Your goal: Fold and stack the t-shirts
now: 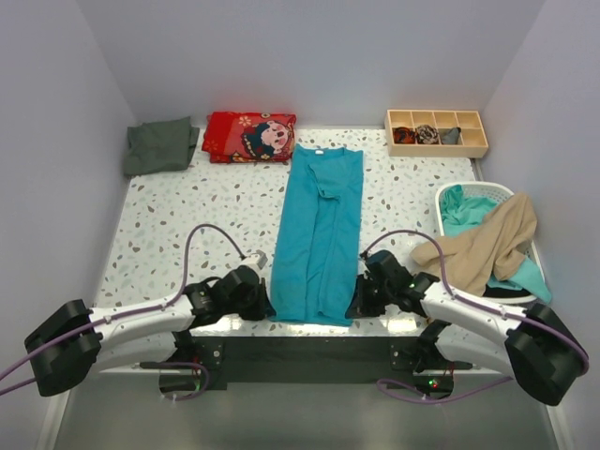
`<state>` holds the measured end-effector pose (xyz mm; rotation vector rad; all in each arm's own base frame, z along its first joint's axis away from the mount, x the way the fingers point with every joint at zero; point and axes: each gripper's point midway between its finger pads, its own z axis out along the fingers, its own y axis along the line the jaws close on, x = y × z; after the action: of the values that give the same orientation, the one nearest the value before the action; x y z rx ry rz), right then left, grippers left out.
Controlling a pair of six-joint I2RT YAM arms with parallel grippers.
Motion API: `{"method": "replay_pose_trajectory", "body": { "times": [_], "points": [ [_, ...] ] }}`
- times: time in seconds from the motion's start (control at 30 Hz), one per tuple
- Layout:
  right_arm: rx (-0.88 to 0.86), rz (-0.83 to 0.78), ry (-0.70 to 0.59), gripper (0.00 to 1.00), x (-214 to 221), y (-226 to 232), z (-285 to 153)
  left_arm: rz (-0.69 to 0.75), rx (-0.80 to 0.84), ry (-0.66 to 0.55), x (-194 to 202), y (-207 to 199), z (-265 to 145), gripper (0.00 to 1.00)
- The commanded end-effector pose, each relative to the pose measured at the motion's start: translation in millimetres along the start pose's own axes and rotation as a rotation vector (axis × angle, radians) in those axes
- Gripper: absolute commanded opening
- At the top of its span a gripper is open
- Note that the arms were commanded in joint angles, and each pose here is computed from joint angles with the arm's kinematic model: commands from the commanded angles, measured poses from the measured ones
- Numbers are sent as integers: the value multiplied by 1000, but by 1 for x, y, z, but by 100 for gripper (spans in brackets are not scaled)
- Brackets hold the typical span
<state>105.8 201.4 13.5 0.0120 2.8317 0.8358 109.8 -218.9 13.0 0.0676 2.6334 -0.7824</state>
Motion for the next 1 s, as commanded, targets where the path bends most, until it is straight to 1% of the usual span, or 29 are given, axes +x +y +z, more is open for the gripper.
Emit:
{"method": "replay_pose_trajectory", "body": {
  "times": [0.0,0.07,0.2,0.23,0.3,0.4,0.5,0.57,0.6,0.63,0.7,0.73,0.77,0.83,0.97],
  "points": [
    [88,-5,-62,0,-5,-16,-12,26,-10,11,1,-5,-2,0],
    [80,-11,-78,0,-6,-14,-17,42,2,20,4,-10,-3,0],
    [55,-14,-12,0,10,-13,-19,59,13,58,17,-19,-7,0],
    [55,-17,4,0,14,-14,-19,54,5,43,16,-20,-8,0],
    [61,-21,19,0,21,-17,-21,71,5,60,24,-23,-11,0],
    [38,-27,5,0,20,-11,-27,74,0,51,26,-28,-13,0],
    [-4,-71,-67,0,5,4,-38,80,-9,10,15,-35,-16,0],
    [-27,-119,-116,0,-9,16,-46,96,-15,-44,-1,-44,-18,0],
    [-18,-132,-140,0,-16,18,-47,105,-28,-56,-5,-45,-19,0],
    [-17,-148,-155,0,-21,20,-48,119,-32,-102,-18,-53,-21,0],
    [6,-190,-206,0,-36,25,-52,138,-59,-129,-28,-56,-21,0],
    [28,-205,-199,0,-39,24,-50,153,-60,-166,-40,-65,-24,0],
    [31,-239,-218,0,-48,31,-55,165,-77,-173,-43,-65,-22,0],
    [65,-261,-210,0,-54,31,-54,179,-102,-214,-57,-71,-26,0],
    [116,-323,-260,0,-79,42,-64,193,-163,-269,-77,-74,-29,0]
  ]
}}
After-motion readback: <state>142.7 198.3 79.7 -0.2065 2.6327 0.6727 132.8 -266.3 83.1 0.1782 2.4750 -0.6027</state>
